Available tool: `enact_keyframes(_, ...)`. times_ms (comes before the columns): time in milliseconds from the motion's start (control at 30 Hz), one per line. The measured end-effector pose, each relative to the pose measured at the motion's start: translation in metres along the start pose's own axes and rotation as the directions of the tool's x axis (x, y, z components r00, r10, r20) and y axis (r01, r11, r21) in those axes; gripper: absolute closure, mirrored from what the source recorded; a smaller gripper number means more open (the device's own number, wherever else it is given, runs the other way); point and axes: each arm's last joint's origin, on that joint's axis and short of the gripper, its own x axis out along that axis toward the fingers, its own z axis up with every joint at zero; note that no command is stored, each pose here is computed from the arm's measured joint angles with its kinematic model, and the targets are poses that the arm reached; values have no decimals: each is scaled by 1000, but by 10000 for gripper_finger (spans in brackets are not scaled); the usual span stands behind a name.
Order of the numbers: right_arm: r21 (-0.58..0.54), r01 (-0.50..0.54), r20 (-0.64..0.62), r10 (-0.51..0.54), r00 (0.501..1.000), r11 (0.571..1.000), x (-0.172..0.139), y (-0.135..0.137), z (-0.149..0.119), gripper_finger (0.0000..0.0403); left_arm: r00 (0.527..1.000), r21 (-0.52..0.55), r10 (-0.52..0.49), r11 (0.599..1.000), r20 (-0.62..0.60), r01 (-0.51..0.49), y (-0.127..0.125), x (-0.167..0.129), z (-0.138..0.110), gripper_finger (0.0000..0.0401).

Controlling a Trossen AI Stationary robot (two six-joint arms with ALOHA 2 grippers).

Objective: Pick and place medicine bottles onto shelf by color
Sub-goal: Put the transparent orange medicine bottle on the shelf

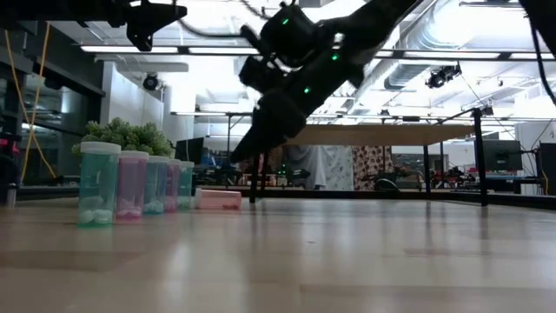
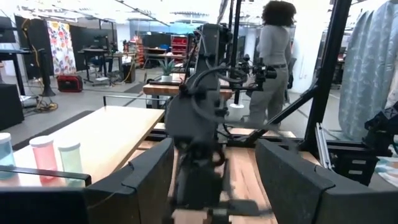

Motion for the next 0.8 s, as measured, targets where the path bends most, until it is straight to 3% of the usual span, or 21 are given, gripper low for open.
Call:
enact_keyframes(133,-26,-33,-47,32,998,999,18,-4,-4,174,1000,0,0,1000,-4,0,0,0,0,185)
enact_keyframes(267,-58,-8,-57,4,998,998,30,-7,-6,144,1000,0,0,1000,-4,0,0,0,0,185)
enact_keyframes(667,-39,6,-104,-10,994,999,36,-13,-19,140,1000,0,0,1000,-4,0,0,0,0,185)
enact_keyframes(800,-30,-19,-114,16,993,999,41,-12,-25,158,1000,-1,0,1000,-4,0,0,0,0,185)
